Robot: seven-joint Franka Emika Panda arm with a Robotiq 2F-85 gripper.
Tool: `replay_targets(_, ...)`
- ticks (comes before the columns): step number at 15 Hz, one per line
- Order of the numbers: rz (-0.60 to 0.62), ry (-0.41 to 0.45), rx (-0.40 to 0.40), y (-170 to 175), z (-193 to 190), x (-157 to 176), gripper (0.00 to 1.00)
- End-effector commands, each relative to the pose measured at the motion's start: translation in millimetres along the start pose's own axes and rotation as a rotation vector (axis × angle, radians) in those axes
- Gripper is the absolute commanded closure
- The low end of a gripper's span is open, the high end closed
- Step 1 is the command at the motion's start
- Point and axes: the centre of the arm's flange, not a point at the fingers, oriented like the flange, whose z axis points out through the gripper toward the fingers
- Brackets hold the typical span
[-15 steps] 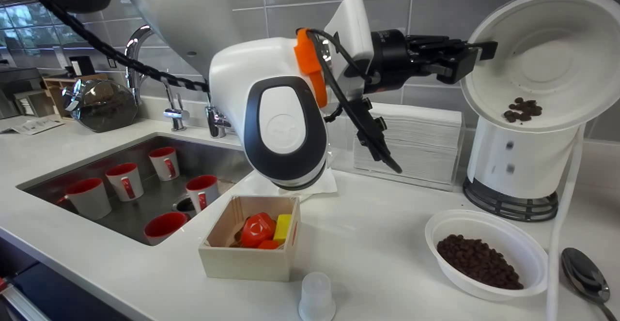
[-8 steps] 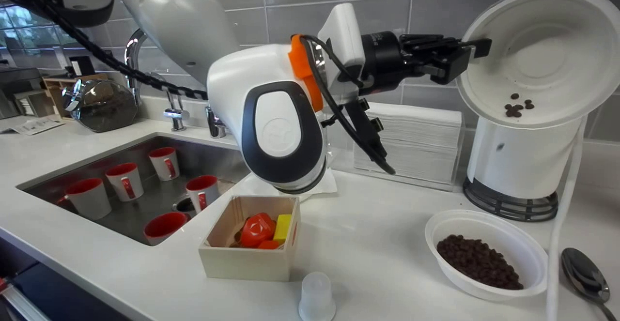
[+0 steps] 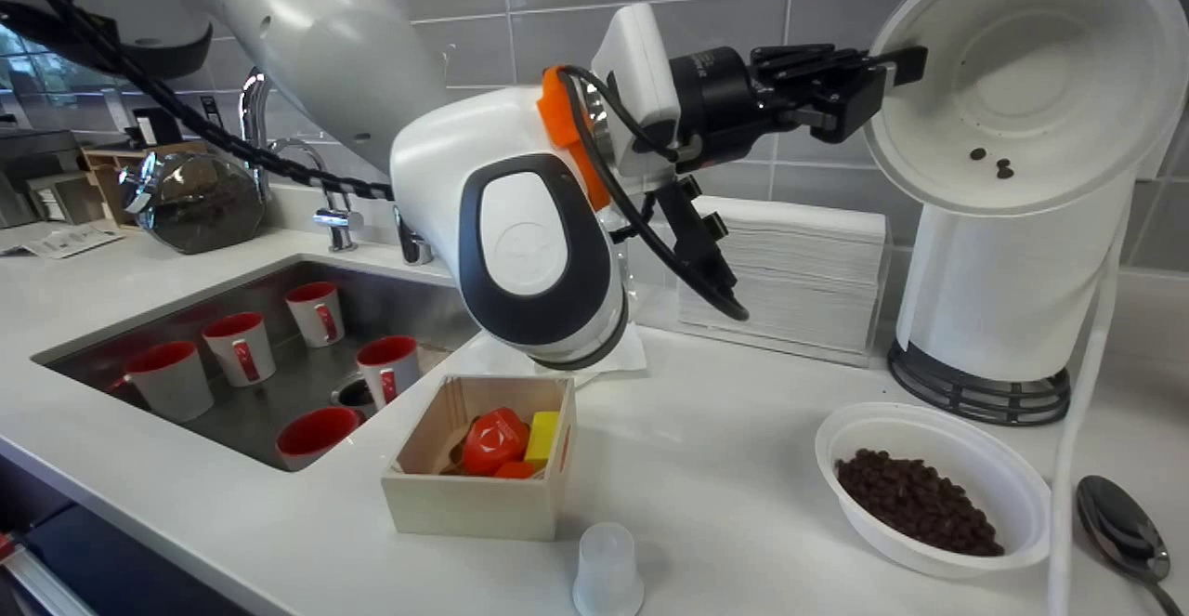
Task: Pour the contents in the bowl into the other bowl
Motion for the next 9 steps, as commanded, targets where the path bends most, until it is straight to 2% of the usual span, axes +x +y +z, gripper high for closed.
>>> replay_targets(1,0.007,0.084,0.025,12,-6,1,1.00)
replay_targets(4,0.022,0.069,0.005,14,-4,1,1.00)
replay_targets(9,-0.017,-0.088,-0.038,12,5,4,1.00)
